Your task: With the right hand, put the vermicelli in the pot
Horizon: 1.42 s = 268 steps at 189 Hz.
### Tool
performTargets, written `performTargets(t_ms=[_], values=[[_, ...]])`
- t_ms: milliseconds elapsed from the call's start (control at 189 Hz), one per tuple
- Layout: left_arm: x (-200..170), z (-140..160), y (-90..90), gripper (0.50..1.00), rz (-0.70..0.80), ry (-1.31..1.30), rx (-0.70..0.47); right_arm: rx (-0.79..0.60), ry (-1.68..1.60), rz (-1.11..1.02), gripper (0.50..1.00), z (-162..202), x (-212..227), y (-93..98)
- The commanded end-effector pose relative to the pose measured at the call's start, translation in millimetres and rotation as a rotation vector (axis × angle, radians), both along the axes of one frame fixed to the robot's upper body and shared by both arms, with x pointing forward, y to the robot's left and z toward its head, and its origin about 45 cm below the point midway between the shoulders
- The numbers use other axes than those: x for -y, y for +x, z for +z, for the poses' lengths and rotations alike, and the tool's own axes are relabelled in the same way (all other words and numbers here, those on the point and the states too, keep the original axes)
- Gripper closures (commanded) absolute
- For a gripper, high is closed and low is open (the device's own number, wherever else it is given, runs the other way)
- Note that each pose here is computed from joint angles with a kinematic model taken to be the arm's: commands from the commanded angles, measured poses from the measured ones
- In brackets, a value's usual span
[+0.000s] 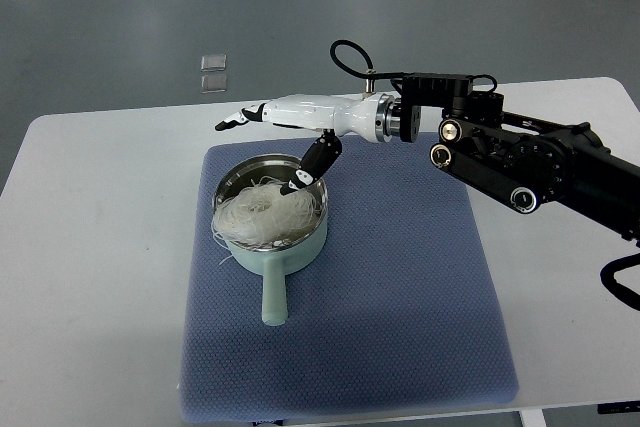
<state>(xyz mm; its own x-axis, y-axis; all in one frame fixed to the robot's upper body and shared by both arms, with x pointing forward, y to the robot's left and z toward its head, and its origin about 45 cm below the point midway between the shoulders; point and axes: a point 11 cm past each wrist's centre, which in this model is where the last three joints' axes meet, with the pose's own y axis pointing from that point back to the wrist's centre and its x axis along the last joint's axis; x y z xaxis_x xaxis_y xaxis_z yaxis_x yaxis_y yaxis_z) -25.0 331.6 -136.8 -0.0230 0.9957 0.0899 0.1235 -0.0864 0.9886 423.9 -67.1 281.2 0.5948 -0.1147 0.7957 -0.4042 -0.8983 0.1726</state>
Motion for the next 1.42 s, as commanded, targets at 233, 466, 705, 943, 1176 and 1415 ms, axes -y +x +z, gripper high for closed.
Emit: performTargets(t_ms=[233, 466, 705, 943, 1176, 1415], values=[[0.0, 0.0, 0.0, 0.5, 0.0, 0.0, 0.0, -0.262, 0.52, -0.327, 0.581, 13.9, 76.1, 38.6], [0.0, 0.0, 0.0, 0.5, 0.0, 0.0, 0.0, -0.452, 0.846, -0.67, 0.581, -40.0, 148.3, 49.2], [0.0, 0.0, 0.1, 0.5, 0.002, 0.0, 0.0, -0.581, 1.065, -0.894, 0.581, -82.0, 185.0, 39.1], [0.0, 0.0, 0.1, 0.5, 0.002, 0.0, 0.0, -0.582, 1.104, -1.045, 0.57, -101.1, 200.9, 34.2], [0.0, 0.0, 0.1, 0.5, 0.002, 0.0, 0.0, -0.592, 1.115, -1.069, 0.57, -107.1, 199.2, 31.5], [0.0, 0.0, 0.1, 0.5, 0.002, 0.0, 0.0, -0.606, 1.132, -1.062, 0.57, -108.9, 189.4, 30.9]])
